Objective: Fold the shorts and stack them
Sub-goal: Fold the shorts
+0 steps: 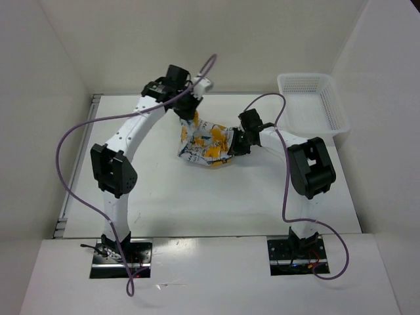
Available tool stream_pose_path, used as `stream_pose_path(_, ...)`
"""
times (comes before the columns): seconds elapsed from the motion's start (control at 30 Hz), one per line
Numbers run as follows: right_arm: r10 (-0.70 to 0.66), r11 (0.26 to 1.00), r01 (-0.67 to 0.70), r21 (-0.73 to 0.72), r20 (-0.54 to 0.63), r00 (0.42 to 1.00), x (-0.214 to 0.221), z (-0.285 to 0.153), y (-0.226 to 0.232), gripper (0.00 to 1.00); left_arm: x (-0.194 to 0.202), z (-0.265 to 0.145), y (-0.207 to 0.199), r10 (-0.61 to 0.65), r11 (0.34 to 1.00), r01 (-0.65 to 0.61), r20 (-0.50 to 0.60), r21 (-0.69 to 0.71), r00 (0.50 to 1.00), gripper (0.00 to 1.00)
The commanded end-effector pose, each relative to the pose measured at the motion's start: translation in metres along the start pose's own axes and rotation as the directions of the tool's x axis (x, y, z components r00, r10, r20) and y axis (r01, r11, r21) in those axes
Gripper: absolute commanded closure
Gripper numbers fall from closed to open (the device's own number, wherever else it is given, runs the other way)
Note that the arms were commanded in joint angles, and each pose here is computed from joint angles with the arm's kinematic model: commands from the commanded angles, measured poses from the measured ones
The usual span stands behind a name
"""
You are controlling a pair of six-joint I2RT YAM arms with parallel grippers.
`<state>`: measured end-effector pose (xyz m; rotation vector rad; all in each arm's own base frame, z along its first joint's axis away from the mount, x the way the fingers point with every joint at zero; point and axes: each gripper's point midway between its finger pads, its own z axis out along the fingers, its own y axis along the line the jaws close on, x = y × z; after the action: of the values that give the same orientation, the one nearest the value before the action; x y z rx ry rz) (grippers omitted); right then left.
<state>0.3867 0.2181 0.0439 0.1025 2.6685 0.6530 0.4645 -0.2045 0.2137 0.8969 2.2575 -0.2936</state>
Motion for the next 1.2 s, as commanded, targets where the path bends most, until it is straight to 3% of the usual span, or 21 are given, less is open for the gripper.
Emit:
stream_pose_path(0.0, -0.017, 1.000, 0.018, -0.010, 0.050, 0.999, -0.018, -0.002, 0.013, 0.95, -0.023, -0.009, -0.048, 0.193, 0.980, -0.194, 0.016, 0.036, 0.981, 1.00)
stream_pose_path(0.07, -0.015, 1.000, 0.015, -0.006, 0.042, 0.999, -0.015, -0.001, 0.011, 0.95, -0.021, 0.002, -0.085, 0.260, 0.960, -0.260, 0.009, 0.102, 0.965, 1.00)
stream_pose_path(0.2, 0.018, 1.000, -0.018, 0.005, 0.039, 0.999, -0.008, -0.002, 0.007, 0.95, 0.001, 0.021, -0.123, 0.321, 0.929, -0.309, -0.027, 0.202, 0.947, 1.00)
stream_pose_path(0.37, 0.039, 0.999, -0.039, 0.010, 0.031, 0.999, 0.000, -0.005, 0.004, 0.95, 0.022, 0.032, -0.137, 0.284, 0.933, -0.260, -0.065, 0.249, 0.957, 1.00)
stream_pose_path(0.63, 0.052, 0.998, -0.053, 0.031, 0.034, 0.998, -0.001, -0.009, 0.002, 0.84, 0.054, 0.054, -0.157, 0.178, 0.938, -0.139, -0.097, 0.319, 0.979, 1.00)
stream_pose_path(0.77, 0.040, 0.999, -0.041, 0.022, 0.033, 0.999, -0.001, -0.017, 0.006, 0.61, 0.058, 0.062, -0.175, 0.093, 0.920, -0.043, -0.111, 0.389, 0.989, 1.00)
stream_pose_path(0.83, 0.013, 1.000, -0.014, 0.020, 0.036, 0.999, 0.000, -0.024, 0.006, 0.54, 0.060, 0.070, -0.179, 0.070, 0.912, -0.016, -0.118, 0.409, 0.991, 1.00)
stream_pose_path(0.87, 0.016, 0.999, -0.017, 0.028, 0.023, 1.000, 0.004, -0.027, 0.005, 0.42, 0.060, 0.069, -0.182, 0.048, 0.909, 0.008, -0.126, 0.416, 0.991, 0.98)
stream_pose_path(0.97, 0.037, 0.997, -0.037, 0.063, 0.001, 0.999, 0.007, -0.039, -0.012, 0.25, 0.058, 0.073, -0.187, 0.023, 0.899, 0.037, -0.131, 0.437, 0.991, 0.97)
stream_pose_path(1.17, 0.025, 0.986, -0.025, 0.163, -0.001, 1.000, -0.015, -0.074, -0.053, 0.15, 0.053, 0.068, -0.195, 0.002, 0.877, 0.058, -0.125, 0.477, 0.992, 0.90)
